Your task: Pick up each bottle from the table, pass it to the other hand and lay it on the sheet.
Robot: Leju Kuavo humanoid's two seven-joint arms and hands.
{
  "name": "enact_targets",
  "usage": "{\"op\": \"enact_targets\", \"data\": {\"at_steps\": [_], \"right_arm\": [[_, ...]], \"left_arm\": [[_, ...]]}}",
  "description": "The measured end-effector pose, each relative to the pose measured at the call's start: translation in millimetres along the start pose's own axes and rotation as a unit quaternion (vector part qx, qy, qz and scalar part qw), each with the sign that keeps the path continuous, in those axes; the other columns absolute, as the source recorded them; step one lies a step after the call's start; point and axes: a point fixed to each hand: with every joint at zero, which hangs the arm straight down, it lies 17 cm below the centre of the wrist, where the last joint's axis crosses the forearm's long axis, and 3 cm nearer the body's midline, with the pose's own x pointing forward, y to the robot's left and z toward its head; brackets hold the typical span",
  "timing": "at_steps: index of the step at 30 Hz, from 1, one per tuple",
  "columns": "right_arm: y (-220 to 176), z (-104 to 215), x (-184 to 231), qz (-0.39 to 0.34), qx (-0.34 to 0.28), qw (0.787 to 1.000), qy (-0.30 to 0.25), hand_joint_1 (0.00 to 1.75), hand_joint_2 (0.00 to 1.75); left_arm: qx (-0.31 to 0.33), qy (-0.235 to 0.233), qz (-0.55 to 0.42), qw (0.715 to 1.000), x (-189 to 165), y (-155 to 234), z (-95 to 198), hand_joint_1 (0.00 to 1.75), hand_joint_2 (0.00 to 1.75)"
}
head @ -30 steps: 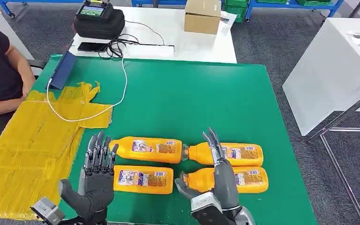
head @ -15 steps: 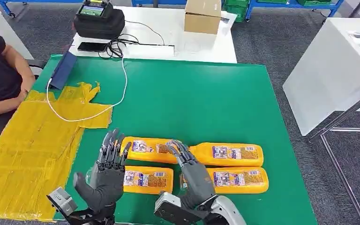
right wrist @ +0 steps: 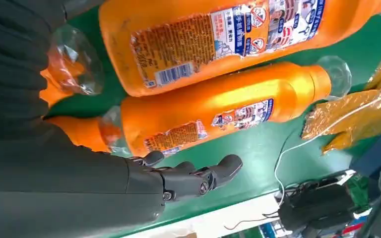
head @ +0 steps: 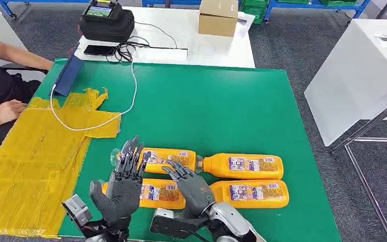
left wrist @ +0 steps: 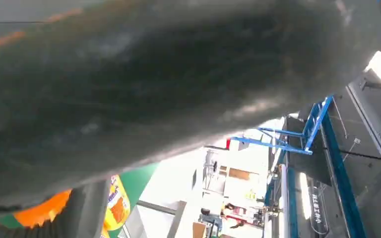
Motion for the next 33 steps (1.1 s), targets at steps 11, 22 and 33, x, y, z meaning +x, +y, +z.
{"op": "enact_targets", "data": {"at_steps": [11, 22, 33], "right_arm": [[11, -20, -9, 0.039, 0.045, 0.998, 0.015, 0.00, 1.75], [64, -28, 0, 0.046, 0.168, 0.985, -0.016, 0.00, 1.75], [79, -31, -5, 0.067, 0.212, 0.975, -0.016, 0.00, 1.75]], "left_arm": [[-0.001, 0.006, 0.005, 1.000, -6, 0, 0, 0.00, 0.00], [0.020, -0.004, 0.028, 0.999, -3, 12, -4, 0.00, 0.00], [0.024, 0.000, 0.031, 0.999, -6, 16, -5, 0.00, 0.00]]}}
